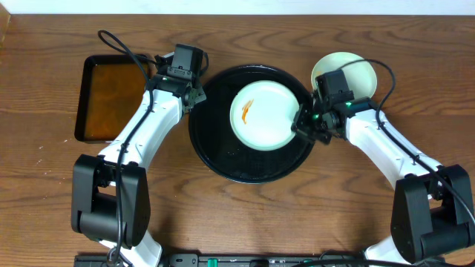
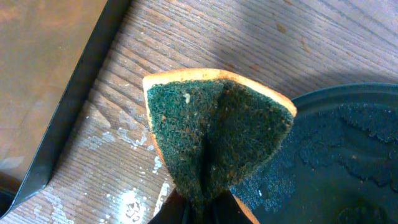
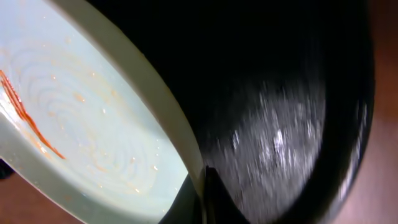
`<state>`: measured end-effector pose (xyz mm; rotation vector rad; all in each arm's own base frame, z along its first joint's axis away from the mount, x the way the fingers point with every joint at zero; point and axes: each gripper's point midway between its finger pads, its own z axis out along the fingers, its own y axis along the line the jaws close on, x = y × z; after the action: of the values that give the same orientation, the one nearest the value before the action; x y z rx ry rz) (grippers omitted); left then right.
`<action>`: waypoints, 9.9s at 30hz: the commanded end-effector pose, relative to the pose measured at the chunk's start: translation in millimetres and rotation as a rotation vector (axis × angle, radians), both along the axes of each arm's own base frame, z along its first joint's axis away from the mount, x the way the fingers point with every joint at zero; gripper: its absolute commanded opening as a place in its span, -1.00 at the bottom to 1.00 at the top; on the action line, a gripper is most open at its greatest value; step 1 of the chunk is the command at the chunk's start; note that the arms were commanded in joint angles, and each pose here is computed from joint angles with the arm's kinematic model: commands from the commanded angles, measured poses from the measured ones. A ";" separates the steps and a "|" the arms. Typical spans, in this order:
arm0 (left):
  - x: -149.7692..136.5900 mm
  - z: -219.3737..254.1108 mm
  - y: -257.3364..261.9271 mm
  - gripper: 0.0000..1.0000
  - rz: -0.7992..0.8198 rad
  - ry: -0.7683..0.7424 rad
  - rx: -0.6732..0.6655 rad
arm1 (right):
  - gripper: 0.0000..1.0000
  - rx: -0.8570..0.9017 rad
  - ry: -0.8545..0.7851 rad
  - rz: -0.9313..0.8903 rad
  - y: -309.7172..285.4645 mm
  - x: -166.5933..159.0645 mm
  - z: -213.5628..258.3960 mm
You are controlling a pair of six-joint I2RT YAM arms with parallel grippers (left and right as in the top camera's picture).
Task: Clean dirty plates on tray and stack at the side
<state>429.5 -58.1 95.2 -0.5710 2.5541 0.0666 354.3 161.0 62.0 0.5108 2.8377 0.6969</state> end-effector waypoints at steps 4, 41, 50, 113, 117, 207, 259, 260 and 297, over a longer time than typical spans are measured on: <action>-1.4 -0.8 0.9 -0.84 0.010 0.000 0.000 | -0.97 -0.112 -0.224 0.127 0.2 40.9 2.2; -6.2 -30.3 -142.0 -0.85 -0.417 0.020 -0.268 | -0.98 -0.307 -0.016 0.178 4.9 65.4 -81.4; -9.5 -62.0 -163.7 -0.85 -0.308 0.064 -0.338 | -0.98 -0.472 -0.043 0.146 7.6 64.3 -73.7; 22.8 -95.8 -70.1 -0.85 -0.082 0.046 0.050 | -0.98 -0.510 -0.062 0.158 12.1 63.6 -71.5; 31.6 -78.7 -55.5 -0.85 -0.090 0.010 0.096 | -0.98 -0.510 -0.062 0.158 12.1 63.6 -71.5; -31.5 -96.3 -84.5 -0.85 -0.152 0.279 -0.061 | -0.98 -0.509 -0.065 0.157 12.3 64.2 -71.3; 43.6 -70.1 -24.8 -0.85 -0.185 0.028 0.169 | -0.97 -0.510 -0.062 0.158 12.0 63.6 -71.5; 45.1 -63.0 -22.7 -0.85 -0.185 0.014 0.186 | -0.98 -0.510 -0.063 0.158 12.1 63.7 -71.5; 12.8 25.9 -11.2 -0.83 -0.128 -0.054 0.153 | -0.42 -0.410 -0.371 0.333 34.6 76.3 52.7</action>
<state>443.5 -73.6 124.6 -0.3299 2.5004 0.1649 433.5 185.6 139.8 -0.1545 2.5466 0.1337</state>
